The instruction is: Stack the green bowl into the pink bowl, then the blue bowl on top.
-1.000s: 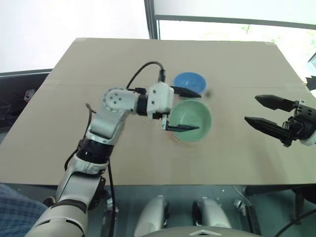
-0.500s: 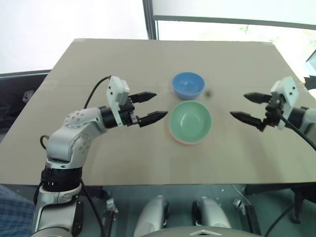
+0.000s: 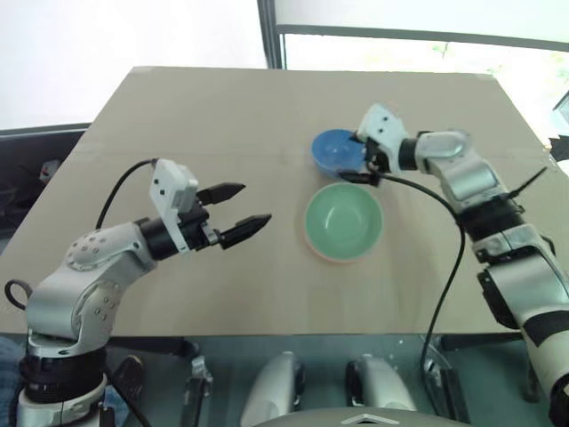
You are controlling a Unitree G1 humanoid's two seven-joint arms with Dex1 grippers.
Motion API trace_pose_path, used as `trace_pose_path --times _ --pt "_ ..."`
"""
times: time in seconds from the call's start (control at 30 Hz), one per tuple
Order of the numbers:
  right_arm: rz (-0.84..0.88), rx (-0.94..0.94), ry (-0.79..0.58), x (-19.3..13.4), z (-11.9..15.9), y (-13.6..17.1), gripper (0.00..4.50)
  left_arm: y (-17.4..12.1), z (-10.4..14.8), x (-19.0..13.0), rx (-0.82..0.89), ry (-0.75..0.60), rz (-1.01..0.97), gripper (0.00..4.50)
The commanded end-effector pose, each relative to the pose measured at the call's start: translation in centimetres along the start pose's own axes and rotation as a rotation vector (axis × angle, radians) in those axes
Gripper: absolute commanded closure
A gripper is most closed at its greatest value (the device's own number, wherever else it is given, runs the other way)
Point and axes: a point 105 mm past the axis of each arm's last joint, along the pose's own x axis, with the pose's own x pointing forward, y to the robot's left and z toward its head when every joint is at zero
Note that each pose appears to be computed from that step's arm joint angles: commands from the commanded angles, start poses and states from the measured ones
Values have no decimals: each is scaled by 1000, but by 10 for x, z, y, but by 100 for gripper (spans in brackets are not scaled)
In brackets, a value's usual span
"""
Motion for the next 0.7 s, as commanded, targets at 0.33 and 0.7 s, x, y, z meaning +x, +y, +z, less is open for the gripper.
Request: trace_pose_path --times 0.33,0.7 --pt "-81 -53 123 34 -8 -8 137 -10 11 -15 26 -34 65 0" --pt "-66 -66 115 38 -7 -5 439 -8 11 -13 32 -46 70 0"
